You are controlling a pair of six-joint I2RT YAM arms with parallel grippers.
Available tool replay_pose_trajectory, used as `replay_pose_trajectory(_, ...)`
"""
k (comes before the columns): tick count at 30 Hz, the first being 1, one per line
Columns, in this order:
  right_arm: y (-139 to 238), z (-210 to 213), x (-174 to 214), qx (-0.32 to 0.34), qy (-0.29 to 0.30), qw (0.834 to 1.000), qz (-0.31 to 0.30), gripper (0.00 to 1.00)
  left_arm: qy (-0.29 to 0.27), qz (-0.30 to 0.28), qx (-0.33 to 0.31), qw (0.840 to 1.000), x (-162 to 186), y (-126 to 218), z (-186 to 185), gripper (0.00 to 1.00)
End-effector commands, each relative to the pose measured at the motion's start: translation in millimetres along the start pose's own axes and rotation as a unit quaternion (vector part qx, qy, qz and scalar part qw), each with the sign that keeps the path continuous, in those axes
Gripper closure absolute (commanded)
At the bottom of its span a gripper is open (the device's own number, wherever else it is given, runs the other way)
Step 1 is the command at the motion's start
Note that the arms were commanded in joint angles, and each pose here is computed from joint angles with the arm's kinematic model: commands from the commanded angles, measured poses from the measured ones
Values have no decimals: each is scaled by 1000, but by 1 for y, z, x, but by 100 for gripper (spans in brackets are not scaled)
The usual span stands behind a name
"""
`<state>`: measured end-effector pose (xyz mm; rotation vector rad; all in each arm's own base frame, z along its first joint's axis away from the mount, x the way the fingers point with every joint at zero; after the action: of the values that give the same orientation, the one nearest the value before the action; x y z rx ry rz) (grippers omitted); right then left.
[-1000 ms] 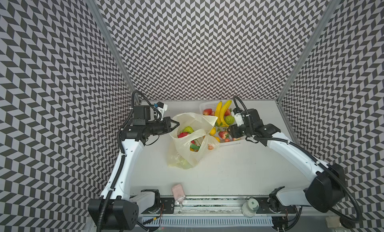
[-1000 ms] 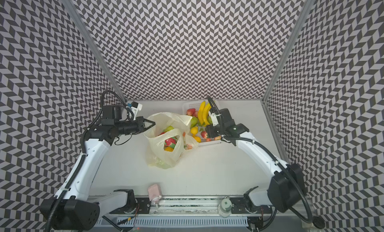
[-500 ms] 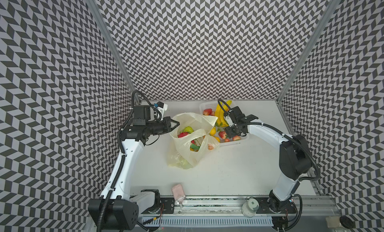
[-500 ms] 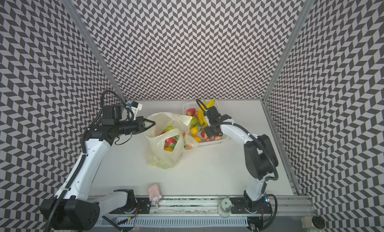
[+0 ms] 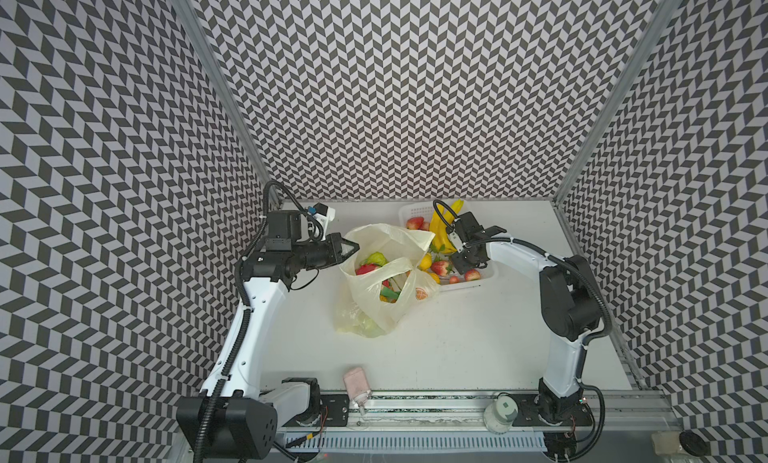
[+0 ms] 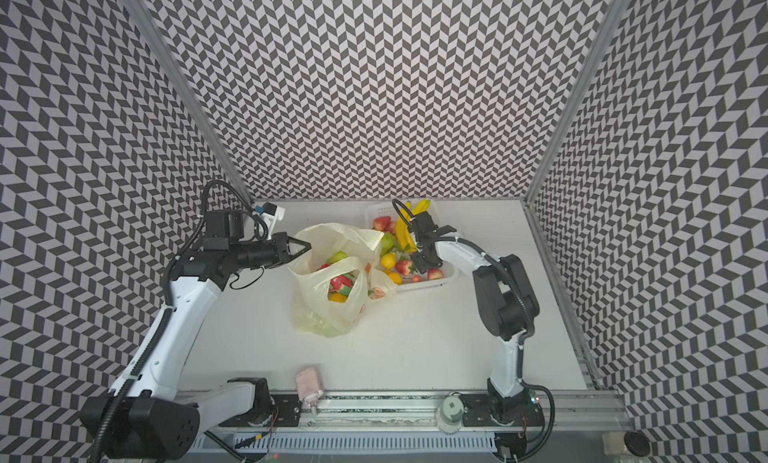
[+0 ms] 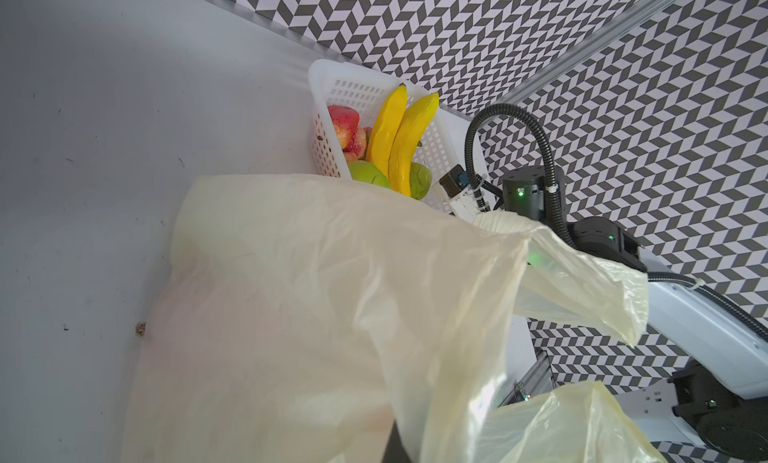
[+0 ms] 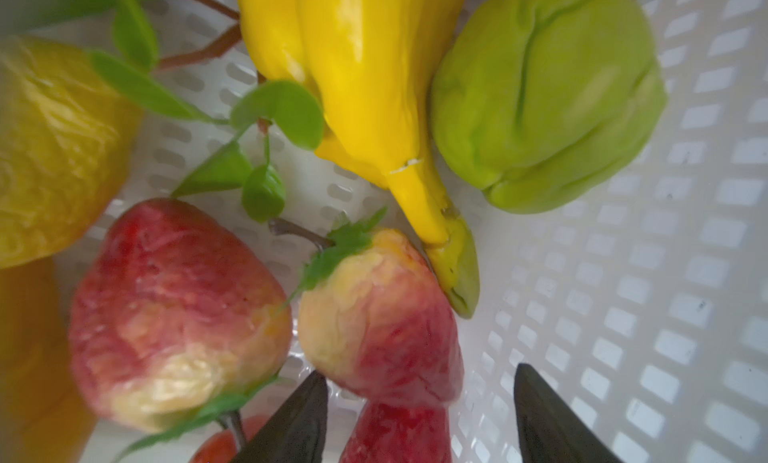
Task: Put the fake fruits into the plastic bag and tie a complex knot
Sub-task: 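Lower the right gripper and grasp a red-yellow pear in the basket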
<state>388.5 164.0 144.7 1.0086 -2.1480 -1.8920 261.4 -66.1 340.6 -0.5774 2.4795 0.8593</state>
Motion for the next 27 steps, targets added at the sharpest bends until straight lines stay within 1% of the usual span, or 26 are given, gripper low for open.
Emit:
replay_pose_trajectory(1,-7,2,-11,-15,13,1000,-22,31,-10,0,9,1000,0,-1,-2,100)
replay_pose_trajectory(8,-15,4,-12,-23,12,999,-26,31,-10,2,9,1000,0,-2,-1,100)
replay_pose_trajectory(14,-21,7,-12,-34,11,999,-27,34,-9,3,10,1000,0,-2,-1,100)
replay_pose_trajectory(20,-28,10,-10,-42,10,999,-24,42,-10,3,12,1000,1,-2,-2,100)
replay_pose_trajectory(22,-29,11,-9,-43,11,999,-21,47,-10,3,13,1000,0,-2,-2,100)
replay_pose_trajectory(27,-24,10,-10,-43,10,998,-34,64,-11,2,13,1000,0,-1,-3,100)
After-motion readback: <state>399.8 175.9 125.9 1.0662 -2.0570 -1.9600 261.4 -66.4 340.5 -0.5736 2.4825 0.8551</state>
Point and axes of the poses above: each gripper's point midway between its finger pads, its own y axis back along the fingers, its own z axis along the line the jaws close on, x = y × z, the point moved 9 cm from there along y, back along the fingers, and after that the axes turned 1 degree about y, right-handed, at the moved point
